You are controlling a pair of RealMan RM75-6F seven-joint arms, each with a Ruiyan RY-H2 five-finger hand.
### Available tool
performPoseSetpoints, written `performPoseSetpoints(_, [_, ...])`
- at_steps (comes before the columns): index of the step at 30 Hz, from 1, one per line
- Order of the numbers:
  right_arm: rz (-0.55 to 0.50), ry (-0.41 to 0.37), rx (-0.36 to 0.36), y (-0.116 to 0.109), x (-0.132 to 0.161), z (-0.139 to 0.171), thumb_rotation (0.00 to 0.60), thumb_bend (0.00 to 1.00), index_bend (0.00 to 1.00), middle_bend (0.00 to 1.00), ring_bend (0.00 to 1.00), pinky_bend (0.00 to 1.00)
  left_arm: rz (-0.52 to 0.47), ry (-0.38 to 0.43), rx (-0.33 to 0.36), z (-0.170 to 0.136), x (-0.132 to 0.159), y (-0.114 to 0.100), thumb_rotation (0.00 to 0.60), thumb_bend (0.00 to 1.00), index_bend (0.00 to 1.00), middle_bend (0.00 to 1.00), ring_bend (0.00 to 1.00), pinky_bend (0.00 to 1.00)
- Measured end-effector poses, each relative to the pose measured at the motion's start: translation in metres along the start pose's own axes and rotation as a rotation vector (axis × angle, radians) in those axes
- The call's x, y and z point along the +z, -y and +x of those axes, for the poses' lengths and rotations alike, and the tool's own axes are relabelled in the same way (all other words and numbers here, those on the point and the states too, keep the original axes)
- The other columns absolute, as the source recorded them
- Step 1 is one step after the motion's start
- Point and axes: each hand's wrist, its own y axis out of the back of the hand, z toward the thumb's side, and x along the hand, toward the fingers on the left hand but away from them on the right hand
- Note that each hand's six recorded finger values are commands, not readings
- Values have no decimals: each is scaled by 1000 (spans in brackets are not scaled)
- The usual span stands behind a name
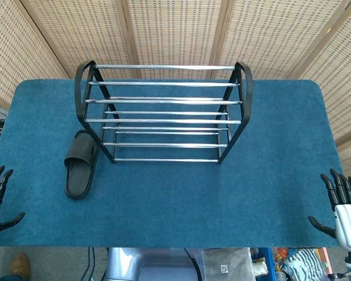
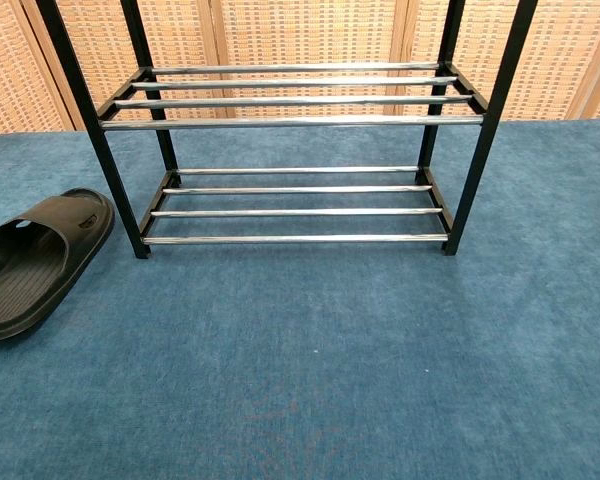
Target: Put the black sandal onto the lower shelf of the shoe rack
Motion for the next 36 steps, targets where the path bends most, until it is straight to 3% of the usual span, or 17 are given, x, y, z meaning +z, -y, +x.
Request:
performPoseSetpoints(9, [-16,5,5,0,-1,0,600,0,0,0,0,0,-7,5,-9,1,0,1,600,156,0,0,0,0])
performPoseSetpoints(13, [-31,19,2,0,-2,-1,600,0,0,0,0,0,18,49,-15,11,1,3,600,138,0,0,0,0])
performPoseSetpoints(16, [-23,33,-4,0,-3,-2,600,0,0,0,0,0,95,141,-20,26,3,6,600,113,0,0,0,0])
performPoseSetpoints(20, [-12,39,-13,1,-2,-5,600,0,0,0,0,0,222,344,-22,48,6,14,600,113,0,0,0,0])
performPoseSetpoints(30, [27,96,-7,8,-8,-12,600,0,0,0,0,0,562,696,-70,103,-20,46,600,116,0,0,0,0])
performPoseSetpoints(36, [38,128,21,16,-12,-16,600,0,0,0,0,0,714,906,-100,136,6,66,600,117,0,0,0,0])
